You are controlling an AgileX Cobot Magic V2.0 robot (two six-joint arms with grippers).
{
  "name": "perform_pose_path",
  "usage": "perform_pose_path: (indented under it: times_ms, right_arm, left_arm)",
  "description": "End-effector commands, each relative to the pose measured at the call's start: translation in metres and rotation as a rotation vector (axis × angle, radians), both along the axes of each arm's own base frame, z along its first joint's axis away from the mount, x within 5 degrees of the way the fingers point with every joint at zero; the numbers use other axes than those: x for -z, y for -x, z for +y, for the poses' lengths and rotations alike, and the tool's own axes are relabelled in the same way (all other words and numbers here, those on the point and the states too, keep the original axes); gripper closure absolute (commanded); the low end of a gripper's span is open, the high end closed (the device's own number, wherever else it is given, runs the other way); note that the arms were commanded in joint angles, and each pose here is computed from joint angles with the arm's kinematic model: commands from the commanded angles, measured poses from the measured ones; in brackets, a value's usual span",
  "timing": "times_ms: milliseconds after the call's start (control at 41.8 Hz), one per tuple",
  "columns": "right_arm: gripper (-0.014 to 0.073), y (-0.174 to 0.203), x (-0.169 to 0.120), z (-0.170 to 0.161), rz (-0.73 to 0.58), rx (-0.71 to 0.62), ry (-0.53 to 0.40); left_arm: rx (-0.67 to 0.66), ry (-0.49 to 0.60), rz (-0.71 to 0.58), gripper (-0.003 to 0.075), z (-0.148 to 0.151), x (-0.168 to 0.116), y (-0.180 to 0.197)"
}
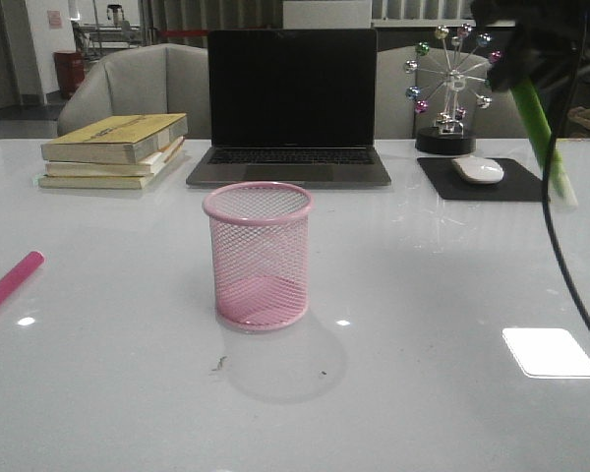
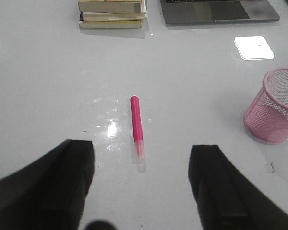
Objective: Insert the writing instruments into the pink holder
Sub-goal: 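Lift the green marker and carry it over the pink holder, then lower the green marker into the holder and open the right gripper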
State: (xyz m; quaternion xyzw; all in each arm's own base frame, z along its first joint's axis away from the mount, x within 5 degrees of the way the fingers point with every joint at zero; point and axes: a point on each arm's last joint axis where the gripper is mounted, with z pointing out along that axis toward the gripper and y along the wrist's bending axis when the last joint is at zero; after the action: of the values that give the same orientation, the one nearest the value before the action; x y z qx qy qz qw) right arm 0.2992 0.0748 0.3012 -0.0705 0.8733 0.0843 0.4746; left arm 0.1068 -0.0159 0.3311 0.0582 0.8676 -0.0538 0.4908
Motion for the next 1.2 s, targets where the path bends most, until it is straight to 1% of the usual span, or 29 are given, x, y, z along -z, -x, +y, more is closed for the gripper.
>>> perform_pose_path:
  times_ms: [0, 120, 335, 454, 598, 741, 861, 932, 1052, 1171]
  right_arm:
    - [0.0502, 0.023, -0.041, 0.012, -0.293, -0.054, -0.069]
    - [0.0502, 0.045, -0.048, 0.033, -0.441, -0.142, -0.13]
    - [0.0502, 0.065, -0.048, 0.075, -0.683, -0.286, -0.267]
    - [0.0502, 0.063, -0.04, 0.095, -0.766, -0.342, -0.302]
    - [0.0502, 0.051, -0.02, 0.113, -0.841, -0.401, -0.299]
    - [0.0502, 0.036, 0.013, 0.129, -0.852, -0.439, -0.291]
    - [0.0497, 0.024, 0.044, 0.137, -0.795, -0.446, -0.271]
    - [0.0473, 0.019, 0.063, 0.141, -0.743, -0.452, -0.249]
    - [0.0389, 0.014, 0.084, 0.145, -0.69, -0.457, -0.226]
    - [0.0256, 0.013, 0.09, 0.146, -0.666, -0.459, -0.215]
  left_arm:
    - [-0.002, 0.019, -0.084, 0.0245, -0.001, -0.013, -0.004]
    - [-0.002, 0.019, -0.084, 0.0245, -0.001, -0.013, -0.004]
    - [-0.002, 0.019, -0.084, 0.0245, -0.001, -0.013, -0.004]
    - [-0.002, 0.019, -0.084, 0.0245, -0.001, -0.013, -0.004]
    - [-0.002, 0.019, -0.084, 0.0245, -0.001, -0.013, -0.004]
    - [-0.002, 0.019, -0.083, 0.0245, -0.001, -0.013, -0.004]
    - [-0.002, 0.019, -0.083, 0.0245, -0.001, -0.013, -0.004]
    - [-0.002, 0.019, -0.082, 0.0245, -0.001, -0.013, -0.004]
    - [-0.002, 0.019, -0.082, 0.0245, -0.001, -0.013, -0.004]
    - [-0.002, 0.019, -0.082, 0.0245, -0.001, -0.013, -0.004]
